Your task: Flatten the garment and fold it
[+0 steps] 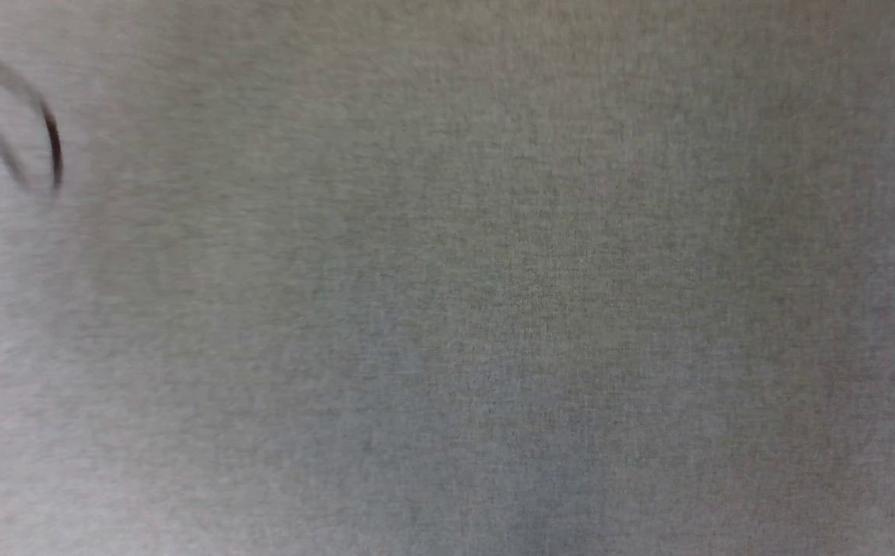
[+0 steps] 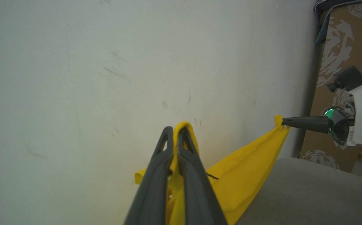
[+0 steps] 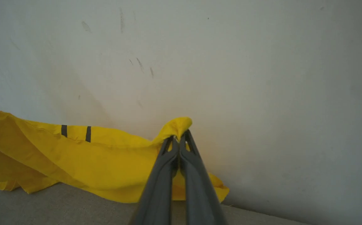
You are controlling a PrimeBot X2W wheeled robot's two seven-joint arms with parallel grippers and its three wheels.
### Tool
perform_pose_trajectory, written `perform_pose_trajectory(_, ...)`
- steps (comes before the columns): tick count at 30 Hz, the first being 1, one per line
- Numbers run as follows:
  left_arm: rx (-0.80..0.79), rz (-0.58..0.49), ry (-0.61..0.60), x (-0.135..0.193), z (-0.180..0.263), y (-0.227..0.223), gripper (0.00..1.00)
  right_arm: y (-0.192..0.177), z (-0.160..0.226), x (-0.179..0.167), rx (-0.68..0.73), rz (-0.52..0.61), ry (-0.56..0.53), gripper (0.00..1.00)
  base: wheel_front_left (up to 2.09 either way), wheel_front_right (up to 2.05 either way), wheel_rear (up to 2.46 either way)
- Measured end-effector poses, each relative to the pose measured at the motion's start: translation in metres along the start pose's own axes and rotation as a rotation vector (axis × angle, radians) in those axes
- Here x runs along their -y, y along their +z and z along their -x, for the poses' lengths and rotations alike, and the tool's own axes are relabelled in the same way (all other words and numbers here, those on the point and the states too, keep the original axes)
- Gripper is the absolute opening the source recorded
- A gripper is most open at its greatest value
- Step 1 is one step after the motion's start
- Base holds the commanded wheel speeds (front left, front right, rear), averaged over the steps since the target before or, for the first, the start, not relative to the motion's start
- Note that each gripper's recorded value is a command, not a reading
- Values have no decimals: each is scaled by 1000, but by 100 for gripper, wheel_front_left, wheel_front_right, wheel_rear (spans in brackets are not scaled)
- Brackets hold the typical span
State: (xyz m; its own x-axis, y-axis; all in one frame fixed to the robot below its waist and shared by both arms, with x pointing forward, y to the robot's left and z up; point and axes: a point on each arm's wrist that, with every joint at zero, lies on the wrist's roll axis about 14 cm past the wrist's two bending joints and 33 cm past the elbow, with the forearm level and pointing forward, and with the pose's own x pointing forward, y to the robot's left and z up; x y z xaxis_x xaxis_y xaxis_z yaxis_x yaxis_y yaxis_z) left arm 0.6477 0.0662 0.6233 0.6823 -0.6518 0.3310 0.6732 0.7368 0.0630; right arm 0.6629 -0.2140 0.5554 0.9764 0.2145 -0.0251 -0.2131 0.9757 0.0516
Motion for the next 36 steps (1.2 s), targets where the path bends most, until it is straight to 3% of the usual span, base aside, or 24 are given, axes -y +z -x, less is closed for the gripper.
perform_pose_trajectory(8, -168, 111, -9, 72, 90, -16, 0, -31, 106, 13, -82, -114, -92, 0, 0, 0, 0)
perform_pose_trajectory(14, -351, 200, 59, 123, 166, -38, 0, -74, 181, 2, -205, -260, -160, 0, 0, 0, 0)
perform_pose_trajectory(21, -578, 331, 136, 170, 235, -64, 0, -115, 244, -7, -377, -326, -205, 0, 0, 0, 0)
perform_pose_trajectory(29, -859, 494, 197, 216, 306, -89, 0, -164, 312, -29, -656, -320, -170, 0, 0, 0, 0)
perform_pose_trajectory(36, -1052, 653, 234, 256, 358, -100, 0, -191, 366, -27, -857, -280, -180, 0, 0, 0, 0)
